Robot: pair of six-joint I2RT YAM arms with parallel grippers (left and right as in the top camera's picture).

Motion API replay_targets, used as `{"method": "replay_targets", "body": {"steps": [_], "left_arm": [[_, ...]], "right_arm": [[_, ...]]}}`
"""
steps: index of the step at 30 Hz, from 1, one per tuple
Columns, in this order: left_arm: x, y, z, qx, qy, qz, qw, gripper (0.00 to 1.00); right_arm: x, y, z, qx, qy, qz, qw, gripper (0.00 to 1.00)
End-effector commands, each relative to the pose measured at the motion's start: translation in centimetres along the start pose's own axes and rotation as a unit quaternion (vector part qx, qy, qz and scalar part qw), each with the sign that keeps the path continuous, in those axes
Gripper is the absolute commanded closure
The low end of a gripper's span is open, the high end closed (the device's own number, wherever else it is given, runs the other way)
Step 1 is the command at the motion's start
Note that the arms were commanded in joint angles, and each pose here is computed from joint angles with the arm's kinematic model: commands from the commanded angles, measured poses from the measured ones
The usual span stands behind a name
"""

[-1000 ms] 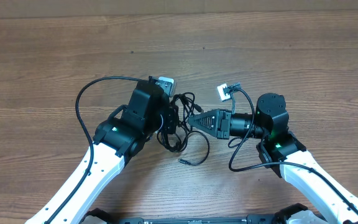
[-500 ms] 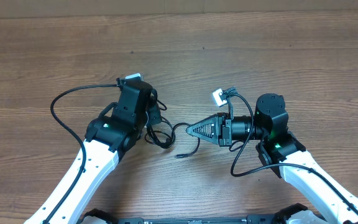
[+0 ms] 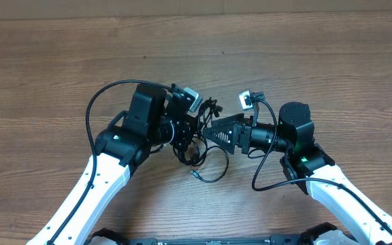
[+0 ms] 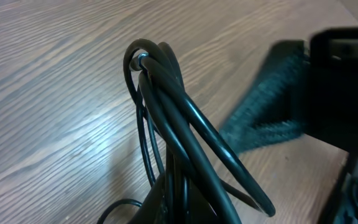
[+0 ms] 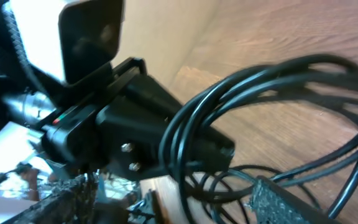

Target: Untangle cables

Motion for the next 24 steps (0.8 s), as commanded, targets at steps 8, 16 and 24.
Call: {"method": "replay_targets", "body": {"steps": [8,16,24], "left_arm": [[-0.5,0.2,-2.0,0.058,-0.045,-0.006,0.997,0.96],[-1.6,-0.1,-1.2,-0.015,0.083,-0.050,0.995,0.96],[-1.7,-0.1,-1.3,-0.006,0.174,-0.052,0.983,0.96]], "right_arm": [[-0.8,0.0,0.1,0.016,0.022,-0.017,0.999,0.30],[-0.1,-1.1,1.3,-0.005,0.026,0.000,1.000,0.39],[0.0,-1.1,1.1,0.000,0.022,0.001,1.000,0.45]]}}
Point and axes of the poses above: each gripper's point midway between its finger pads, its own y axis back along the fingers, its own z axis along the line the jaws close on, x = y × z, the point moved 8 cm from there along y, back along the fingers, and after that the axes turned 14 degrees about y, right-handed, at the moved point
